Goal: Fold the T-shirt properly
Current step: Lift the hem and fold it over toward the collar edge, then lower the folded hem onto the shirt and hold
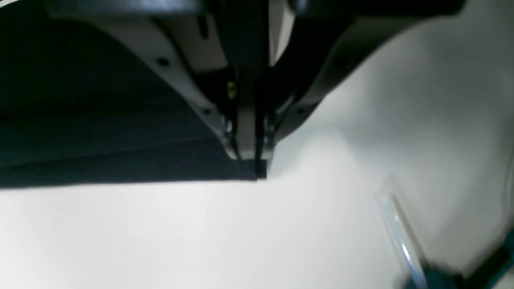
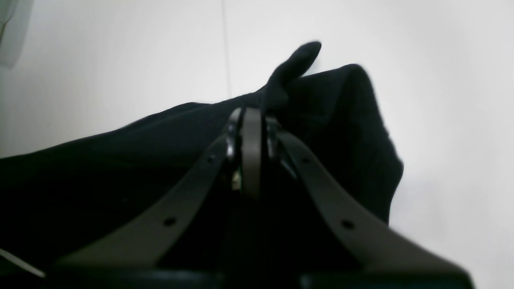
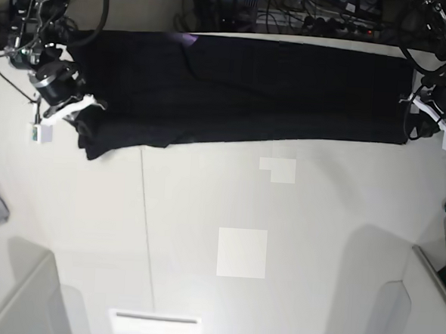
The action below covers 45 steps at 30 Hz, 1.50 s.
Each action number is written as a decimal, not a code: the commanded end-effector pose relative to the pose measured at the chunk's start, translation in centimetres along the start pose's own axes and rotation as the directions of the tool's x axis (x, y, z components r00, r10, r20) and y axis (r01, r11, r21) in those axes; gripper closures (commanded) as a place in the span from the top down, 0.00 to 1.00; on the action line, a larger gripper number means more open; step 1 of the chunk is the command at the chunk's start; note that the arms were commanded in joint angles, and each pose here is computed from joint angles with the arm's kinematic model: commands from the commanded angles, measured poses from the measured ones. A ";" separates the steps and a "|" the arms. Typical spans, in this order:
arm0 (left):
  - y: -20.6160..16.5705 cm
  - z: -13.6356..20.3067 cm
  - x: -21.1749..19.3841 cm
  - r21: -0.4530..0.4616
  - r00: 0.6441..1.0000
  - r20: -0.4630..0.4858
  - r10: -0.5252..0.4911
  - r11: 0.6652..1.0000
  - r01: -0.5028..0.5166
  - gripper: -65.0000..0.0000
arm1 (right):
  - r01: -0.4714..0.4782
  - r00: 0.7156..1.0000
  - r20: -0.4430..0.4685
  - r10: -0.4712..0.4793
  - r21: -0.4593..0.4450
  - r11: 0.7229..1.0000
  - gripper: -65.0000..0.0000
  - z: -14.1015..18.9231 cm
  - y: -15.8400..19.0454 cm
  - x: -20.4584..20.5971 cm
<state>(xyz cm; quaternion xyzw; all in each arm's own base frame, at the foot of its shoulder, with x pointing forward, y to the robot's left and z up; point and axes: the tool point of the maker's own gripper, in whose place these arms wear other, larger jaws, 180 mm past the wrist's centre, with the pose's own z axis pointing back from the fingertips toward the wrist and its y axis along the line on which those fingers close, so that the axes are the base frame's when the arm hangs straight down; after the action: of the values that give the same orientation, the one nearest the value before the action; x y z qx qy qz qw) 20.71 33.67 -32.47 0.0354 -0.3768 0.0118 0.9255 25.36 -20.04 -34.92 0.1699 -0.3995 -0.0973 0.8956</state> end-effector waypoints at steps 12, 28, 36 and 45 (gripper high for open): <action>0.4 0.7 -0.1 0.007 1.000 0.006 -0.027 1.000 0.027 0.00 | 0.021 1.000 0.009 -0.021 -0.047 0.999 0.00 3.2 -0.5 -0.4; 0.2 1.2 -2.4 0.000 0.998 -0.058 -0.035 0.999 0.035 0.00 | 0.070 0.993 -0.089 -0.077 -0.081 0.994 0.00 4.5 -1.1 -5.2; 0.2 1.6 -3.7 -0.002 0.995 -0.092 -0.033 0.999 0.033 0.00 | 0.073 0.991 -0.106 -0.082 -0.091 0.993 0.00 4.8 -1.3 -5.9; 0.3 2.0 -5.2 -0.001 0.991 -0.130 -0.029 1.000 0.029 0.00 | 0.083 0.988 -0.122 -0.094 -0.099 0.992 0.00 4.7 -1.6 -6.4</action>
<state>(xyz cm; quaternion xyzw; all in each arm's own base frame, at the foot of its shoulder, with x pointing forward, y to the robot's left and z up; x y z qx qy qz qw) 15.37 33.47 -35.35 0.0333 -0.3078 0.0081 0.9508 17.20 -20.33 -37.67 0.1530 -0.3154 -0.1494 0.9246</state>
